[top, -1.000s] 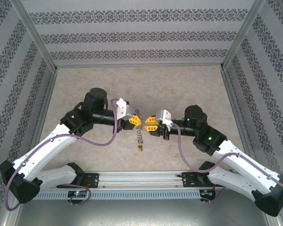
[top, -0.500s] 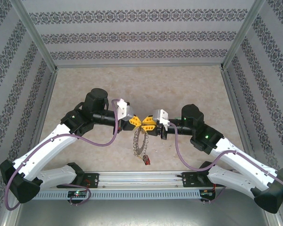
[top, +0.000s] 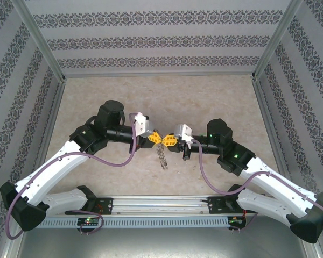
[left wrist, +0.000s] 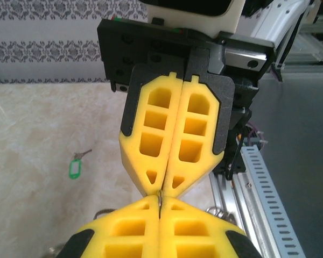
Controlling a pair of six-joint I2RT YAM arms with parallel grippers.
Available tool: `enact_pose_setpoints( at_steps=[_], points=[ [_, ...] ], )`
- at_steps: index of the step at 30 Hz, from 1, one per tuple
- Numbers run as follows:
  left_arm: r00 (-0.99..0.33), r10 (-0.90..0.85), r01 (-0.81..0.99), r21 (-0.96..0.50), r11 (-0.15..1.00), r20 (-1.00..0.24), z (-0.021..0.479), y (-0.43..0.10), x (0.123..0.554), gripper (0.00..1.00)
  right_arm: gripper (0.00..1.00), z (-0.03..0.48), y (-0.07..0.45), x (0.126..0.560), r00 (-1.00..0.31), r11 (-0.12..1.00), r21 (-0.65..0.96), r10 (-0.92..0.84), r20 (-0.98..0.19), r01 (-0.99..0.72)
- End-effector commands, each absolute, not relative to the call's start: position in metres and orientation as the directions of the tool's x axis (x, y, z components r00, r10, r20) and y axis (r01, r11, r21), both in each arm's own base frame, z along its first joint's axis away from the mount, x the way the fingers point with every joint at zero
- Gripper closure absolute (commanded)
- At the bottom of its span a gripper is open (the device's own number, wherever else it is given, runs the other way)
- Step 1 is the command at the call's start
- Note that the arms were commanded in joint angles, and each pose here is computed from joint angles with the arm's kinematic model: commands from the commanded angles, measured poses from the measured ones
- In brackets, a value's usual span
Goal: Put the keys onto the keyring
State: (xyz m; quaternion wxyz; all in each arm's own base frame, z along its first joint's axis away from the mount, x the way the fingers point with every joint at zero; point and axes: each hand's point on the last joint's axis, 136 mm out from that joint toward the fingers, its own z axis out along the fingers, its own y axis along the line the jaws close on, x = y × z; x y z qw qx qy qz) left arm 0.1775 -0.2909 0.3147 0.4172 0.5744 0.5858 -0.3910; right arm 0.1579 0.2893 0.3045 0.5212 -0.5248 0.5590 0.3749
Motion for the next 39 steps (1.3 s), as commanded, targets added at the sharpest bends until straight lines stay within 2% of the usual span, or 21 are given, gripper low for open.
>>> enact_pose_setpoints(
  at_steps=[1, 6, 10, 14, 18, 24, 26, 30, 39],
  points=[
    [0.0, 0.456, 0.997, 0.034, 0.067, -0.89, 0.3, -0.287, 0.181, 0.95, 1.0, 0.336, 0.287, 0.156, 0.171, 0.187, -0.2, -0.161, -0.972, -0.962],
    [-0.024, 0.539, 0.994, 0.036, 0.1, -0.842, 0.284, -0.284, 0.186, 0.85, 1.0, 0.328, 0.287, 0.162, 0.156, 0.206, -0.207, -0.237, -0.959, -0.957],
    [-0.035, 0.576, 0.993, 0.038, 0.115, -0.817, 0.278, -0.282, 0.188, 0.84, 1.0, 0.326, 0.286, 0.166, 0.167, 0.232, -0.238, -0.286, -0.943, -0.943],
    [-0.032, 0.575, 0.991, 0.049, 0.126, -0.817, 0.278, -0.281, 0.189, 1.0, 1.0, 0.321, 0.288, 0.165, 0.177, 0.226, -0.262, -0.335, -0.925, -0.938],
    [-0.024, 0.52, 0.991, 0.048, 0.125, -0.854, 0.288, -0.285, 0.186, 1.0, 1.0, 0.316, 0.292, 0.161, 0.199, 0.206, -0.29, -0.37, -0.907, -0.935],
    [-0.008, 0.396, 0.994, 0.036, 0.104, -0.918, 0.305, -0.292, 0.177, 1.0, 1.0, 0.321, 0.294, 0.151, 0.209, 0.181, -0.278, -0.327, -0.922, -0.943],
    [-0.005, 0.36, 0.995, 0.031, 0.094, -0.933, 0.309, -0.293, 0.174, 1.0, 0.89, 0.323, 0.293, 0.149, 0.21, 0.192, -0.275, -0.302, -0.93, -0.942],
    [0.007, 0.281, 0.997, 0.03, 0.077, -0.96, 0.318, -0.296, 0.169, 1.0, 0.77, 0.326, 0.289, 0.145, 0.205, 0.194, -0.265, -0.278, -0.938, -0.945],
    [0.01, 0.267, 0.995, 0.035, 0.09, -0.964, 0.319, -0.296, 0.172, 1.0, 0.7, 0.326, 0.282, 0.15, 0.186, 0.246, -0.259, -0.285, -0.94, -0.934]
  ],
)
